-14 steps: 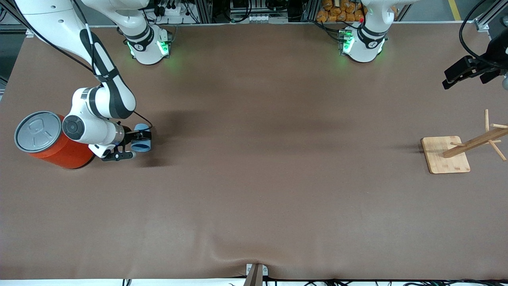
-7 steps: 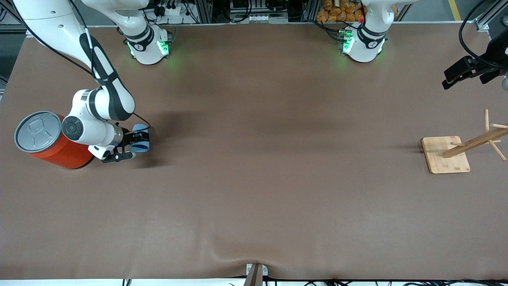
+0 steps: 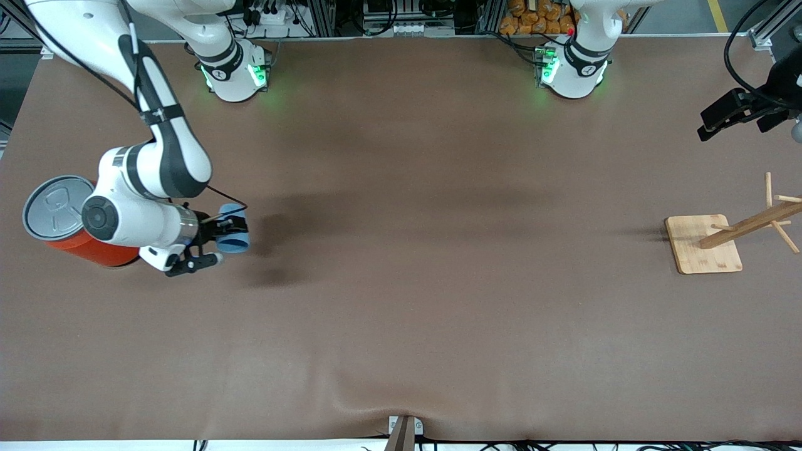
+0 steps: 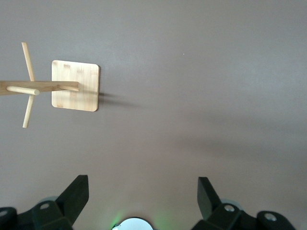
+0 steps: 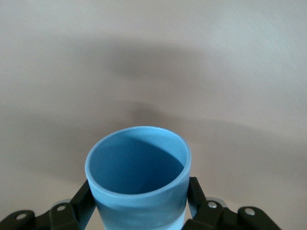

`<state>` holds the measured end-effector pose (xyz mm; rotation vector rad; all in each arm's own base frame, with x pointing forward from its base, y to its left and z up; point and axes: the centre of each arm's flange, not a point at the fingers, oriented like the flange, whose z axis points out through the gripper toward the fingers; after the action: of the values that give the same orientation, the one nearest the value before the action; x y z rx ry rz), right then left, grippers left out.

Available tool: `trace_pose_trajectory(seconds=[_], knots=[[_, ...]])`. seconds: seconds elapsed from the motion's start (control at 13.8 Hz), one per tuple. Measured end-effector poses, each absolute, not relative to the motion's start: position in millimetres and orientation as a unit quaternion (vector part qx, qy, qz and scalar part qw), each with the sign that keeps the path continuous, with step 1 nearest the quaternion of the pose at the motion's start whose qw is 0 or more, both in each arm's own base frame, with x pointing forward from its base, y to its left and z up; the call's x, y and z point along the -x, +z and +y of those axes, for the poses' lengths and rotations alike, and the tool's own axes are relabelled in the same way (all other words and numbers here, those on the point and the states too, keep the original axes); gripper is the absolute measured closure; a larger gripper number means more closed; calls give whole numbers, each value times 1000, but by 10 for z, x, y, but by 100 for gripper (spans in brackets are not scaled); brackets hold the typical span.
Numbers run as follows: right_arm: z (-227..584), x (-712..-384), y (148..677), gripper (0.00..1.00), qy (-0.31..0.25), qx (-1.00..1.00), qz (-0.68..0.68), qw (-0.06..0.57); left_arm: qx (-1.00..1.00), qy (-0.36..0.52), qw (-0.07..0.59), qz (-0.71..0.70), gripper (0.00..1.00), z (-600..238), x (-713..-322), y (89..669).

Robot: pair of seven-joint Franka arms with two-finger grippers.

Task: Flip cup
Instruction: 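Lift the cup and carry it toward the table middle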

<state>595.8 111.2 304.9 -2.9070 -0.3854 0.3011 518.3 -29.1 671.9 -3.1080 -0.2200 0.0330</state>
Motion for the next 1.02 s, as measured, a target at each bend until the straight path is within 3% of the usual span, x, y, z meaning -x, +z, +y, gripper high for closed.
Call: trace_pose_trajectory(seconds=[0.36, 0.58, 0.8, 1.02], knots=[[3097, -5881, 3514, 19, 49, 962, -251, 100, 998, 11, 13, -68, 0, -320, -5184, 6714], [4356, -5582, 3448, 19, 18, 932, -357, 54, 998, 13, 13, -66, 0, -336, -5192, 6698], [5083, -5277, 3130, 19, 6, 895, -445, 23, 998, 23, 13, -65, 0, -331, -5258, 6592], [5770, -4753, 2880, 19, 3, 859, -511, 10, 997, 41, -2, -64, 0, -342, -5362, 6416]])
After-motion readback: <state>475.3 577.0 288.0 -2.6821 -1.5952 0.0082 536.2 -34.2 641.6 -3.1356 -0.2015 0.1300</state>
